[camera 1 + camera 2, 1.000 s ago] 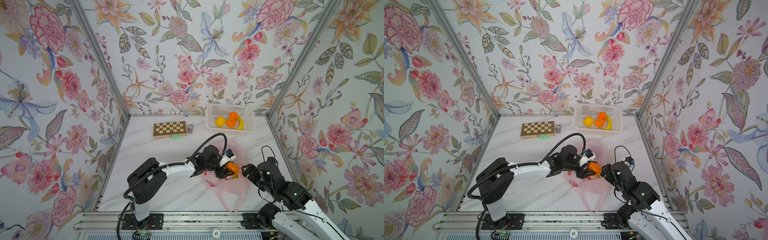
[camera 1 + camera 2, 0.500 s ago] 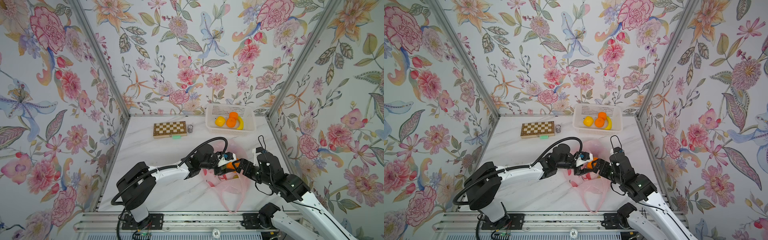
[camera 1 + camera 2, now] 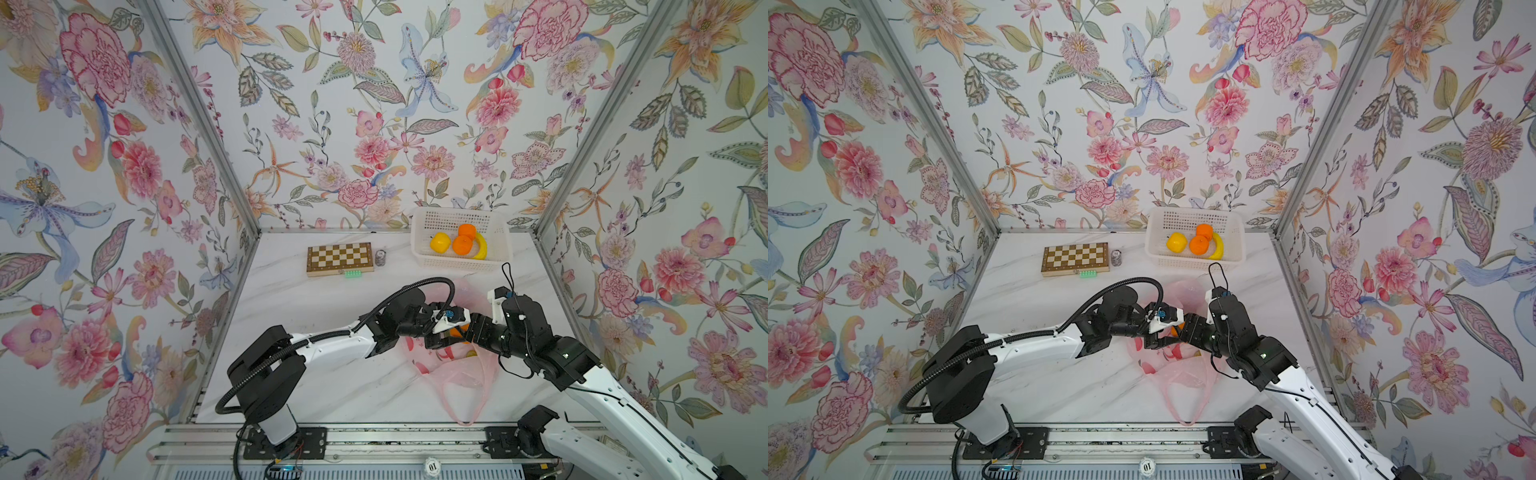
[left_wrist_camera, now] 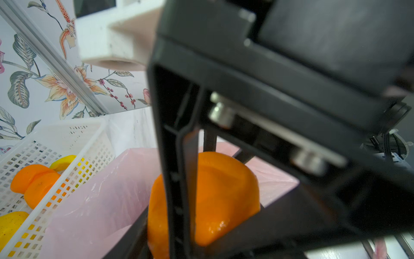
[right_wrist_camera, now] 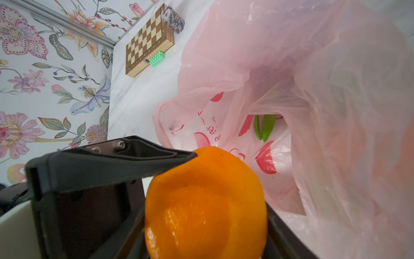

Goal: Untie the knot of the plastic bag and take out the fruit
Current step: Pick up the fruit from the plastic bag, then place the fruit in the basket.

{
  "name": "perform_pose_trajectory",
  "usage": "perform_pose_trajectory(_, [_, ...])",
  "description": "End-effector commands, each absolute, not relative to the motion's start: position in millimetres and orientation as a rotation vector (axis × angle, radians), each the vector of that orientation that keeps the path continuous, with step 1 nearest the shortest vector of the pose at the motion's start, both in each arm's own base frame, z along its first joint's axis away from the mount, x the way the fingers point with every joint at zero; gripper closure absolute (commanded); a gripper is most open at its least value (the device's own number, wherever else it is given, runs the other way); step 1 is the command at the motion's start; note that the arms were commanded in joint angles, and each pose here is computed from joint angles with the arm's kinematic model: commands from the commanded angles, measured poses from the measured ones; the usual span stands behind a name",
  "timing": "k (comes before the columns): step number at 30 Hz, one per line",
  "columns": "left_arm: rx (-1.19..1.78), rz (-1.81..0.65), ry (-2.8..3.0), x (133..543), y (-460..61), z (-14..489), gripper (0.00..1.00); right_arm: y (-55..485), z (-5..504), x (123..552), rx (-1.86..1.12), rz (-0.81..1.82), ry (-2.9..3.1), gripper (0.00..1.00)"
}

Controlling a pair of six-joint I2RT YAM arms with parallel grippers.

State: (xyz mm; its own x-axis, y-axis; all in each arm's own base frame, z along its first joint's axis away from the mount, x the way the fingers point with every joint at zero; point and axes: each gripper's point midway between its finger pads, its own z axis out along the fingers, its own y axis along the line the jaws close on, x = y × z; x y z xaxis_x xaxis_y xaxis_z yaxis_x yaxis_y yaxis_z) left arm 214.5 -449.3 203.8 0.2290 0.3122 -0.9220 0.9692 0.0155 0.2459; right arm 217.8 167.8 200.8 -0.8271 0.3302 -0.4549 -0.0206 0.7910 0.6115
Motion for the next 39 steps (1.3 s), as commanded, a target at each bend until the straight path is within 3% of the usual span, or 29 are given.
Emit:
perform_pose_trajectory(1, [1.458,-0.816,1.155,210,-451,237,0.35,167,204,224,0.213,0.793,2.416,0.38])
perform_pose_trajectory(6, [1.390,-0.758,1.207,222,-443,240,0.14,160,216,237,0.227,0.728,2.362,0.47])
perform_pose_trajectory(12, [1.257,-0.708,1.265,242,-414,257,0.06,146,245,271,0.269,0.652,2.293,0.49])
perform_pose_trajectory(17, [1.152,-0.666,1.335,268,-379,270,0.03,144,260,322,0.276,0.628,2.287,0.49])
perform_pose_trajectory(29, [0.761,-0.598,1.600,345,-286,285,0.01,182,256,488,0.145,0.632,2.321,0.48])
perform_pose_trajectory(39, [0.561,-0.559,1.759,366,-248,276,0.01,223,202,585,0.114,0.599,2.395,0.48])
